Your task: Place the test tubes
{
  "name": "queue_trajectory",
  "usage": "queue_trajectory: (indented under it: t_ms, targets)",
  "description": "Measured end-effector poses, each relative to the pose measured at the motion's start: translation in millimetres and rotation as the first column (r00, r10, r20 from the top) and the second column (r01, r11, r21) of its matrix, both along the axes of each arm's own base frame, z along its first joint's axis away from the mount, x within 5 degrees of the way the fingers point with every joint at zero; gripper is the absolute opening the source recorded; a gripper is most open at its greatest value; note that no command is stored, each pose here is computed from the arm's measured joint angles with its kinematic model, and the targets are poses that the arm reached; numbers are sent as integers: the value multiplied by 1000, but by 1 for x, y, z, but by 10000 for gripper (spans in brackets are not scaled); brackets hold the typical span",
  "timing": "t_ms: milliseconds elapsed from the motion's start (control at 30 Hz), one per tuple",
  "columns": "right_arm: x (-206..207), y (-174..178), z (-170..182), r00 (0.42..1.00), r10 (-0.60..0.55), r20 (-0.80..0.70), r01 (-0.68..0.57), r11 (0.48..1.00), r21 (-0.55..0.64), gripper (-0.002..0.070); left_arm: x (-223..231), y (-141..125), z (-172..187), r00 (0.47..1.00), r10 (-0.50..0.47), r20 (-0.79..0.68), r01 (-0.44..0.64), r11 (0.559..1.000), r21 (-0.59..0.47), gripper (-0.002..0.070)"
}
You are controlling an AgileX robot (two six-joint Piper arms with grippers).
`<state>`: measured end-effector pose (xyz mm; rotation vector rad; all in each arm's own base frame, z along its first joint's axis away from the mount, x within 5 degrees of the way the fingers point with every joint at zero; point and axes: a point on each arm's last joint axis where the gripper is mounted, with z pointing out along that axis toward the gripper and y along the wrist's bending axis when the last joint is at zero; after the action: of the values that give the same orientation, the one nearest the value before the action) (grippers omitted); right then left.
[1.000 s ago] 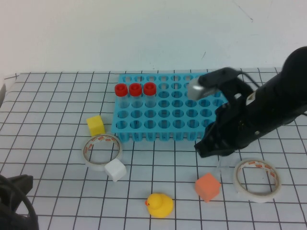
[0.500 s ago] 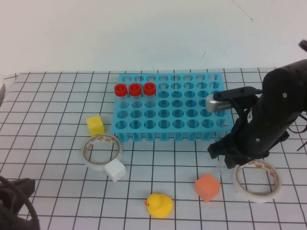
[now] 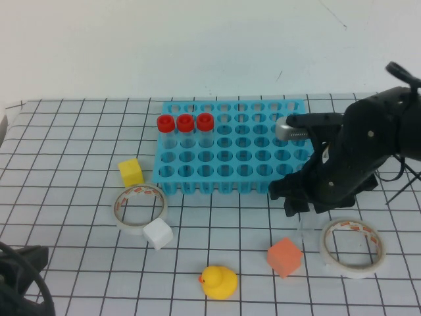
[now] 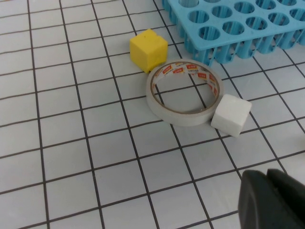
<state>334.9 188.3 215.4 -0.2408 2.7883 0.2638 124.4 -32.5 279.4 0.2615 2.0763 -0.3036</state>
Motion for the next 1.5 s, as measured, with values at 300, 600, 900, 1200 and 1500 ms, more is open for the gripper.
queue_trajectory:
  t_ms: [300, 600, 900, 1200, 1500]
  targets:
    - [7, 1, -24, 998, -38, -53, 36, 998, -45, 402, 0, 0, 0, 1000, -4, -6, 4, 1000, 0, -2]
    - [9, -4, -35, 997, -38, -68, 29, 991, -128, 403, 0, 0, -1, 1000, -5, -7, 5, 1000, 1, -2]
    - [9, -6, -35, 996, -58, -62, 48, 987, -150, 293, 0, 0, -1, 1000, -5, -7, 5, 1000, 1, -2]
    - [11, -10, -35, 995, -95, -39, 86, 980, -179, 237, 0, 0, -1, 1000, -5, -7, 5, 1000, 1, -1]
    - [14, -25, -33, 983, -182, 25, 180, 931, -316, 237, 0, 0, 0, 1000, -5, -7, 5, 1000, -1, -2]
